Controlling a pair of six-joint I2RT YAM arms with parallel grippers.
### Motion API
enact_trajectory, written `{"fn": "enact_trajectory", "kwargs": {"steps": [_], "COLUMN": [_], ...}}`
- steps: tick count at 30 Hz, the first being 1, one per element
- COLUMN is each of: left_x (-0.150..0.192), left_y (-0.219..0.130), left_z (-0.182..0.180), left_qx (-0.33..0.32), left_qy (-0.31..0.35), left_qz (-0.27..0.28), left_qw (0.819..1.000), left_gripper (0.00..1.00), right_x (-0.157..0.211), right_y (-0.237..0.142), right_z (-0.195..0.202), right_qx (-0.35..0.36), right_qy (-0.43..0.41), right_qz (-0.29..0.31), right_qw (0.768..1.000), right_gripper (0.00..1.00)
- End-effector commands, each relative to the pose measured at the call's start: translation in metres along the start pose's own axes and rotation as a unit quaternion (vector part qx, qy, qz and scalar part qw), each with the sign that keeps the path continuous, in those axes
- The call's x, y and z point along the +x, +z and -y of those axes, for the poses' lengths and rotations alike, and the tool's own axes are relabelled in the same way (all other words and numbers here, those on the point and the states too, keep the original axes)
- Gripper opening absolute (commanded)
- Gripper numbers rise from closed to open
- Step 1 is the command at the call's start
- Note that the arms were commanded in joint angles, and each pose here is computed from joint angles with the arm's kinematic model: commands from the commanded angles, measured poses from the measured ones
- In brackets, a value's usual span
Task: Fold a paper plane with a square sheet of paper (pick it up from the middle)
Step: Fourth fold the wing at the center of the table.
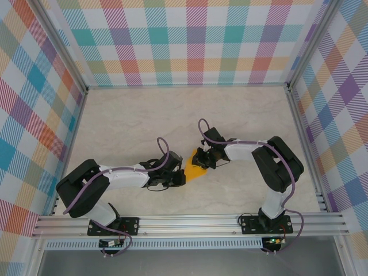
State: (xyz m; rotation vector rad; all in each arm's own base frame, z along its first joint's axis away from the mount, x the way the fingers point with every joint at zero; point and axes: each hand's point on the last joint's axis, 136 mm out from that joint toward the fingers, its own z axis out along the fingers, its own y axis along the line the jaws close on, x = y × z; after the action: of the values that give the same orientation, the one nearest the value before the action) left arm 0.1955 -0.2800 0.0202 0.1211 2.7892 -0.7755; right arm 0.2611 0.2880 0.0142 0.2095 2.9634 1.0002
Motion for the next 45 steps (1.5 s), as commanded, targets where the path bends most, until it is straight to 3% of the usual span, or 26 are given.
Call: {"fn": "enact_trajectory", "kwargs": {"steps": [1, 7, 10, 25, 36, 45], "left_x": [0.015, -0.007, -0.013, 0.002, 0.013, 0.015], "left_y": [0.002, -0.016, -0.016, 0.005, 0.006, 0.010], "left_z": [-0.017, 0.015, 0.010, -0.009, -0.024, -0.026], "left_qx": [-0.034, 0.035, 0.021, -0.016, -0.041, -0.045], "left_qy": [-0.004, 0.001, -0.003, -0.018, -0.025, -0.027], "left_qz": [-0.018, 0.034, 0.051, 0.011, -0.003, -0.010], "left_qw": [0.999, 0.999, 0.998, 1.000, 0.999, 0.999], "left_gripper": [0.06, 0.09, 0.09, 0.05, 0.00, 0.00], "right_x": [0.010, 0.010, 0.010, 0.009, -0.001, 0.023], "right_y": [0.010, 0.010, 0.011, 0.008, -0.043, -0.017], "right_z": [0.030, 0.030, 0.030, 0.026, -0.035, -0.039], "right_qx": [0.055, 0.053, 0.053, 0.048, -0.040, -0.024], "right_qy": [0.020, 0.021, 0.022, 0.019, -0.070, -0.080], "right_qz": [-0.013, -0.013, -0.014, -0.012, 0.051, 0.018], "right_qw": [0.998, 0.998, 0.998, 0.999, 0.995, 0.996], "right_gripper": [0.14, 0.14, 0.14, 0.14, 0.14, 0.13]}}
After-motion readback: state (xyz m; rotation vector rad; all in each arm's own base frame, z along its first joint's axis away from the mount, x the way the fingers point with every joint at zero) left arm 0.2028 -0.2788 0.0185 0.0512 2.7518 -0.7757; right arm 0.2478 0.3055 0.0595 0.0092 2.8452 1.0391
